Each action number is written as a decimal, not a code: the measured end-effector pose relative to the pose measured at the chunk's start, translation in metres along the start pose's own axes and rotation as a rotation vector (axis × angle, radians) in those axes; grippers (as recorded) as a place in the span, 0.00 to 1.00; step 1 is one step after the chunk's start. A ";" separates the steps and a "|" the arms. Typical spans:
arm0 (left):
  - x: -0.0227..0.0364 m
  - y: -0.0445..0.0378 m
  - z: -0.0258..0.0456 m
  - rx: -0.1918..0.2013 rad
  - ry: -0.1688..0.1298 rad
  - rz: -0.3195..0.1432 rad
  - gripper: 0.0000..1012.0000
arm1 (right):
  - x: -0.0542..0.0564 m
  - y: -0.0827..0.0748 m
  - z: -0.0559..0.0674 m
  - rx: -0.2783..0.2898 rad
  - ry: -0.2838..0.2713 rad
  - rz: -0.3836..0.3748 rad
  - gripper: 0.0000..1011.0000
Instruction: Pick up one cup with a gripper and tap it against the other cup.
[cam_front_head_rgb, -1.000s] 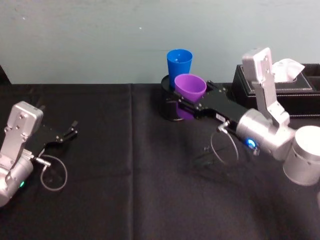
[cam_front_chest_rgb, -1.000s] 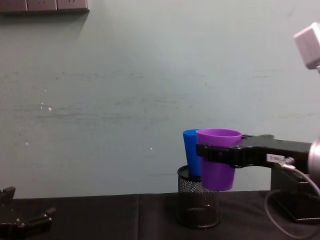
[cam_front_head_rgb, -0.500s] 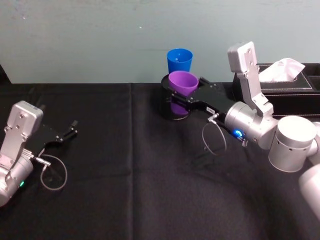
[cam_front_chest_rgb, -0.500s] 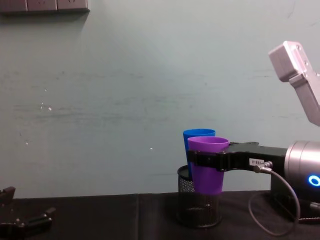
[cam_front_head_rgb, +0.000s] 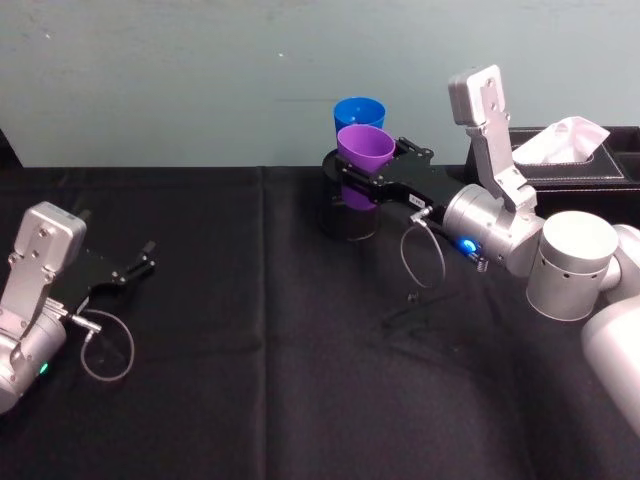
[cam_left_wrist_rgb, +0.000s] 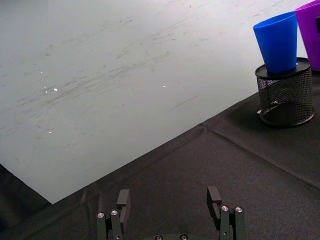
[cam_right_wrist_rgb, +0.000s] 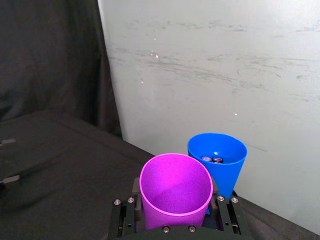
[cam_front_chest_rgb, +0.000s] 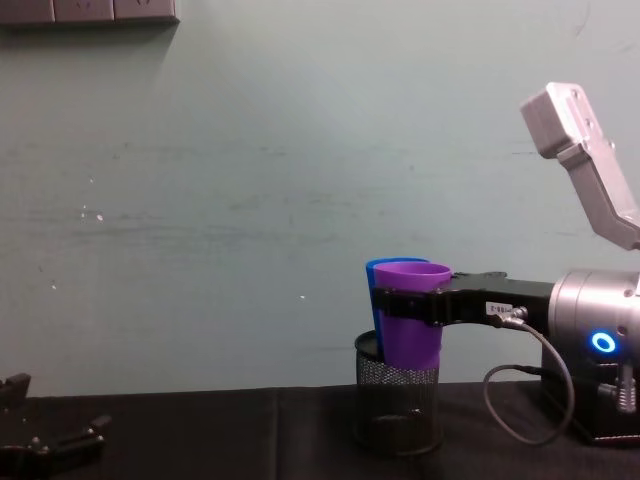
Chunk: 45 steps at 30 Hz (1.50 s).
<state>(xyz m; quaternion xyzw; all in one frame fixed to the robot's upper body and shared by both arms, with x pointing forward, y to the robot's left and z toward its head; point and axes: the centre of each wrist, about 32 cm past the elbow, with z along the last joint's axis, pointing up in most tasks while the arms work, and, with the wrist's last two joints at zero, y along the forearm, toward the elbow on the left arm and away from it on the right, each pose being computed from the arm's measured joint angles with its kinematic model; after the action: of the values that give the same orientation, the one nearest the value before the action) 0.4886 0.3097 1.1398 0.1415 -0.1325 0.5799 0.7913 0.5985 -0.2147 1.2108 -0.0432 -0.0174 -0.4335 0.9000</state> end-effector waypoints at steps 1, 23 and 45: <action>0.0000 0.0000 0.0000 0.000 0.000 0.000 0.99 | 0.000 0.000 0.000 0.000 0.000 0.000 0.72; 0.0000 0.0000 0.0000 0.000 0.000 0.000 0.99 | 0.009 0.019 0.005 0.005 0.010 -0.015 0.72; 0.0000 0.0000 0.0000 0.000 0.000 0.000 0.99 | 0.014 0.029 0.010 0.012 0.018 -0.021 0.72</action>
<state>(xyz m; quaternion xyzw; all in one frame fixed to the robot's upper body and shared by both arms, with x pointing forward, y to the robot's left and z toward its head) 0.4886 0.3097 1.1398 0.1415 -0.1325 0.5799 0.7913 0.6299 -0.2063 1.2202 -0.0334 -0.0123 -0.4433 0.8957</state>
